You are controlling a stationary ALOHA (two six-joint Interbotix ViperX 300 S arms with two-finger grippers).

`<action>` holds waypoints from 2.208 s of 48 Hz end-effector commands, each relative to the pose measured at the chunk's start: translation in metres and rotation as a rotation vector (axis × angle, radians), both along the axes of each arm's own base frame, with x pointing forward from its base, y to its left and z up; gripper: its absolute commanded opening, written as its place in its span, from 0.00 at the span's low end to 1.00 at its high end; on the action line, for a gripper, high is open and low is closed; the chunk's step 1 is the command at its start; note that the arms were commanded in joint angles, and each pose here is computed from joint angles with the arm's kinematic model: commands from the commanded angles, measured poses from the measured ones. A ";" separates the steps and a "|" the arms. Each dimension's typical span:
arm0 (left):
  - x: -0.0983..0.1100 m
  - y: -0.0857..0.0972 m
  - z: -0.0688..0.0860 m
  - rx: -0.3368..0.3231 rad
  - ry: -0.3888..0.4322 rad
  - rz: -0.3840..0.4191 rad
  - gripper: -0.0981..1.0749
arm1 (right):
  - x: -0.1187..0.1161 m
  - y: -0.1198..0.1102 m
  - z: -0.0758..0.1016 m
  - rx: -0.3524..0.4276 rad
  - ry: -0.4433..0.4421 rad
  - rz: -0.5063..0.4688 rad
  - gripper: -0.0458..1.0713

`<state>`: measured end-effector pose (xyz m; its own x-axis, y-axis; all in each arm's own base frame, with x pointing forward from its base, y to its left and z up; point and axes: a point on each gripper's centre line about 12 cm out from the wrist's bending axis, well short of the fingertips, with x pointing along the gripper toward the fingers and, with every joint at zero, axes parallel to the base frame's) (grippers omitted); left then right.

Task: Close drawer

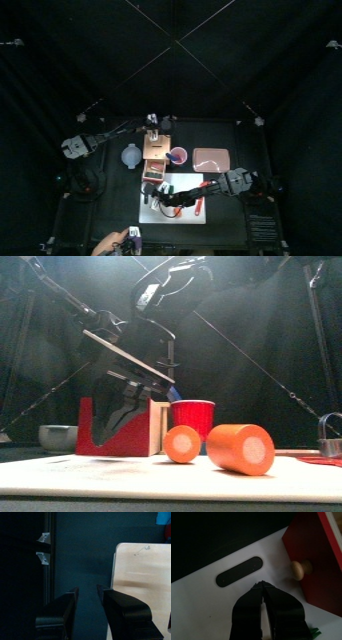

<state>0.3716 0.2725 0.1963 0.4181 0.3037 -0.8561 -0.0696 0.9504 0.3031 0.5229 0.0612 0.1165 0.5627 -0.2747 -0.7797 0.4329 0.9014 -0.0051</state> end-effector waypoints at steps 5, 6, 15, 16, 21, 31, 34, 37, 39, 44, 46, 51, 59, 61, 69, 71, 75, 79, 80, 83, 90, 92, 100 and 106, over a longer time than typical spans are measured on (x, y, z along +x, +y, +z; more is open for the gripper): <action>0.004 0.003 0.011 0.018 -0.025 -0.001 0.73 | 0.009 -0.004 0.021 -0.031 -0.050 0.009 0.11; 0.004 0.003 0.011 0.018 -0.025 -0.001 0.73 | 0.009 -0.005 0.022 -0.034 -0.051 0.008 0.11; 0.005 0.004 0.009 0.017 -0.020 -0.002 0.73 | 0.009 -0.020 0.018 -0.107 -0.019 -0.015 0.11; 0.005 0.003 0.009 0.016 -0.021 -0.001 0.73 | 0.009 -0.023 0.018 -0.115 -0.016 -0.022 0.11; 0.005 0.003 0.008 0.016 -0.019 -0.004 0.73 | 0.008 -0.031 0.019 -0.144 0.000 -0.041 0.11; 0.004 0.002 0.006 0.016 -0.011 -0.007 0.73 | 0.006 -0.040 0.021 -0.153 0.008 -0.062 0.11; 0.003 0.002 0.004 0.016 -0.005 -0.007 0.73 | 0.006 -0.040 0.021 -0.154 0.007 -0.061 0.11; 0.002 0.002 0.003 0.018 -0.002 -0.009 0.73 | 0.006 -0.041 0.022 -0.154 0.006 -0.063 0.11; 0.002 0.002 0.003 0.019 -0.001 -0.009 0.73 | 0.005 -0.043 0.021 -0.155 0.009 -0.067 0.11; 0.002 0.001 0.003 0.018 -0.002 -0.010 0.73 | 0.004 -0.047 0.021 -0.158 0.016 -0.078 0.11; 0.002 0.001 0.003 0.018 -0.002 -0.010 0.73 | 0.003 -0.051 0.022 -0.162 0.020 -0.087 0.11; 0.002 0.001 0.003 0.018 -0.002 -0.010 0.73 | 0.000 -0.059 0.025 -0.181 0.026 -0.103 0.11; 0.002 0.001 0.003 0.017 -0.003 -0.009 0.73 | -0.007 -0.073 0.032 -0.216 0.038 -0.130 0.11; 0.002 0.001 0.003 0.017 -0.003 -0.009 0.73 | -0.009 -0.078 0.034 -0.222 0.039 -0.136 0.11; 0.002 0.001 0.003 0.016 -0.003 -0.008 0.73 | -0.011 -0.092 0.033 -0.230 0.046 -0.158 0.11; 0.002 0.001 0.003 0.016 -0.003 -0.008 0.73 | -0.011 -0.095 0.033 -0.232 0.045 -0.162 0.11; 0.002 0.001 0.003 0.016 -0.003 -0.008 0.73 | -0.010 -0.099 0.034 -0.241 0.038 -0.158 0.11; 0.002 0.001 0.003 0.016 -0.003 -0.008 0.73 | -0.010 -0.104 0.034 -0.248 0.036 -0.160 0.11; 0.002 0.001 0.003 0.015 -0.004 -0.006 0.73 | -0.010 -0.105 0.035 -0.250 0.035 -0.161 0.11; 0.002 0.001 0.003 0.016 -0.003 -0.008 0.73 | -0.010 -0.111 0.035 -0.254 0.033 -0.168 0.11; 0.002 0.001 0.003 0.016 -0.003 -0.008 0.73 | -0.011 -0.128 0.035 -0.265 0.035 -0.192 0.11; 0.002 0.001 0.002 0.016 -0.002 -0.008 0.73 | -0.011 -0.132 0.035 -0.266 0.035 -0.199 0.11; 0.002 0.001 0.001 0.014 -0.001 -0.006 0.73 | -0.012 -0.136 0.035 -0.267 0.038 -0.206 0.11; 0.002 0.001 0.002 0.014 -0.003 -0.005 0.73 | -0.012 -0.132 0.035 -0.249 0.037 -0.208 0.11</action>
